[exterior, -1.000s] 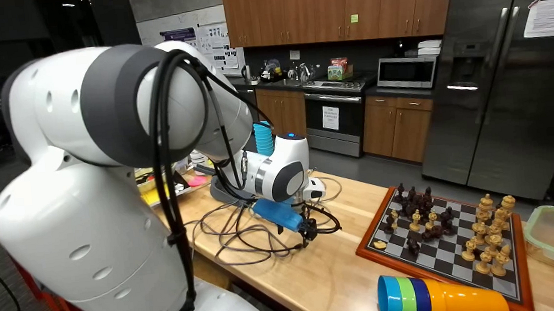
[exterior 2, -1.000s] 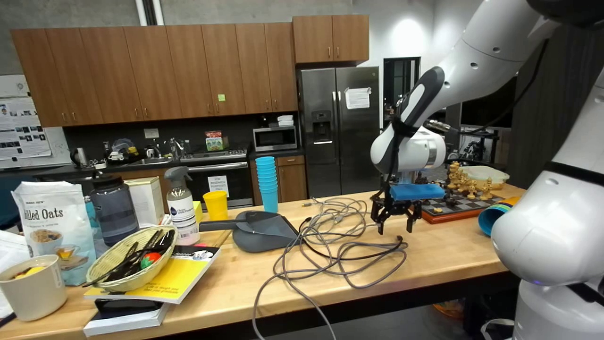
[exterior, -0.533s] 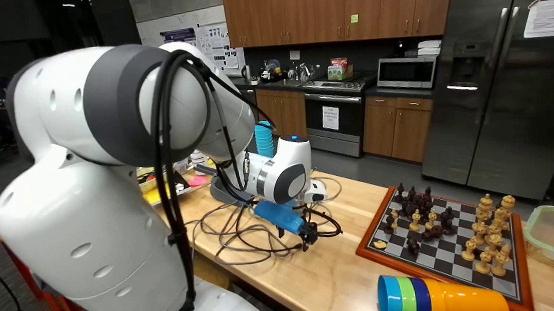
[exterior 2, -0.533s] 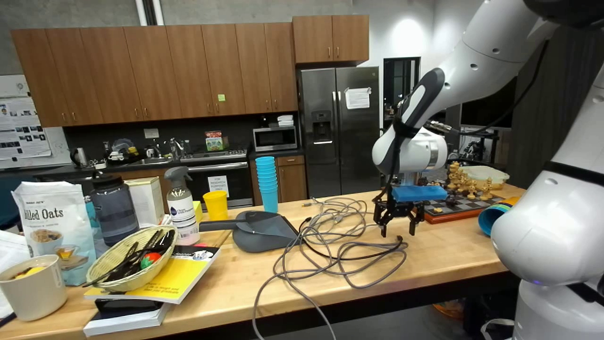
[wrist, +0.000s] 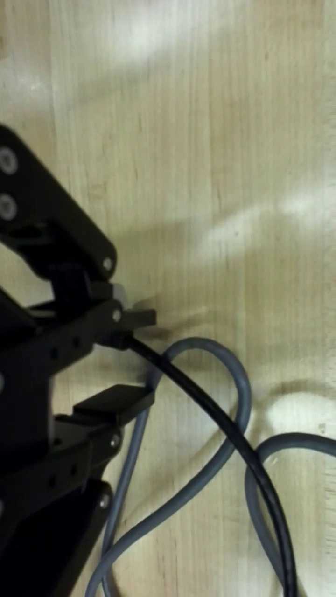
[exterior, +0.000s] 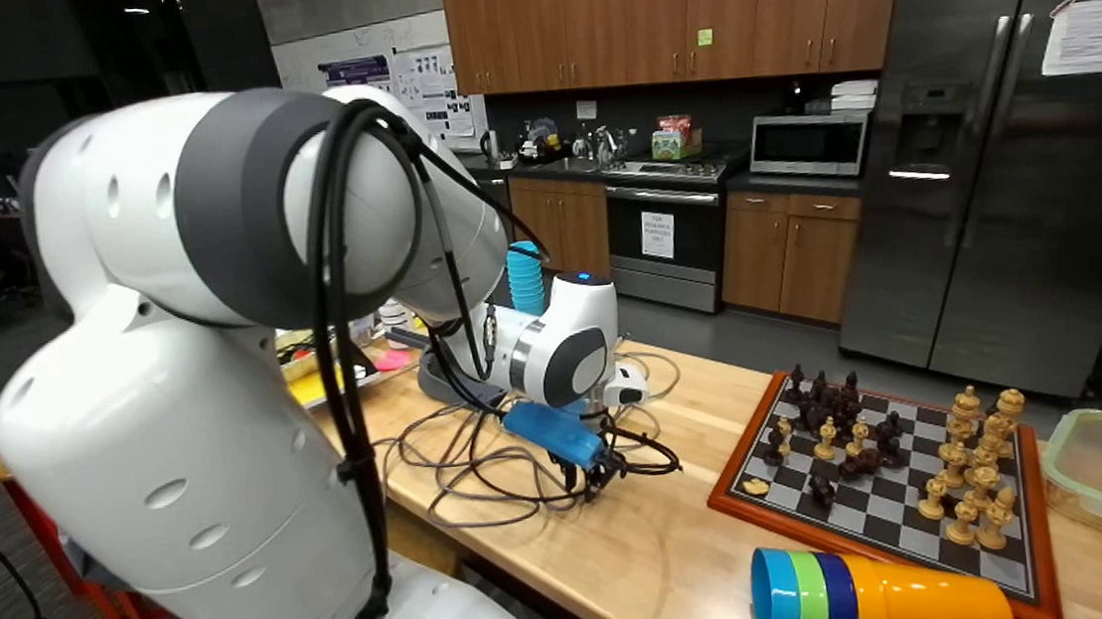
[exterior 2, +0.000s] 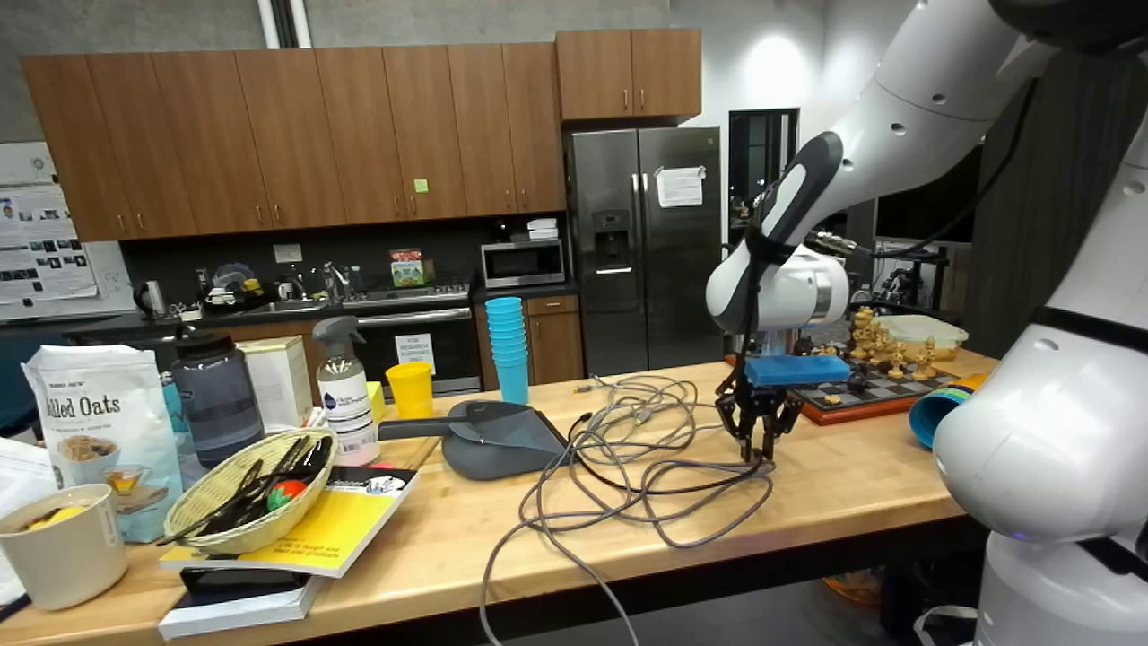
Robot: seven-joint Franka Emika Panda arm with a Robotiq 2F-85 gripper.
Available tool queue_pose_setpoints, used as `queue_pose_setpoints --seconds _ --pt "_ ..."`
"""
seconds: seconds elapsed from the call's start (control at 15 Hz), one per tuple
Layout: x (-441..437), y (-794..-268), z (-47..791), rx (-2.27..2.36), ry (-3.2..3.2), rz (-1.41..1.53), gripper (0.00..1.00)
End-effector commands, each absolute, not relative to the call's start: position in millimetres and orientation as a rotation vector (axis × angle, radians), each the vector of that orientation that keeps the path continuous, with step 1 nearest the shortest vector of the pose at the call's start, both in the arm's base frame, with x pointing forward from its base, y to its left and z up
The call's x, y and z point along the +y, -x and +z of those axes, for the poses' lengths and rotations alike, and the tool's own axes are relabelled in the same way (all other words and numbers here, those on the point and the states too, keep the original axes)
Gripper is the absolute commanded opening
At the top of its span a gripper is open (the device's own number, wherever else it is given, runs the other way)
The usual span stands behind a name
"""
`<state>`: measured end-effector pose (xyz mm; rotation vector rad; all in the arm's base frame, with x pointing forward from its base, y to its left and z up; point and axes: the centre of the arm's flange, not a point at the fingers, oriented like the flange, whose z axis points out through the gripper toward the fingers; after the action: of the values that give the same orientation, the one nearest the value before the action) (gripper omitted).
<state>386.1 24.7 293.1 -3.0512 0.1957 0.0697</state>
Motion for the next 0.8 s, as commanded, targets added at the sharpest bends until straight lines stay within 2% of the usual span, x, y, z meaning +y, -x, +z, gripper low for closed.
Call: queue_pose_setpoints --seconds 0.0,0.07,0.13,0.27,0.73 --pt "25 -387 296 0.167 3.055 0.087 0.06" --pt "26 -388 297 0.162 3.059 0.086 0.01" --pt "28 -388 299 0.156 3.063 0.082 0.00" --pt "33 -389 305 0.135 3.075 0.066 0.03" --pt "51 -405 374 0.027 3.174 -0.141 0.03"
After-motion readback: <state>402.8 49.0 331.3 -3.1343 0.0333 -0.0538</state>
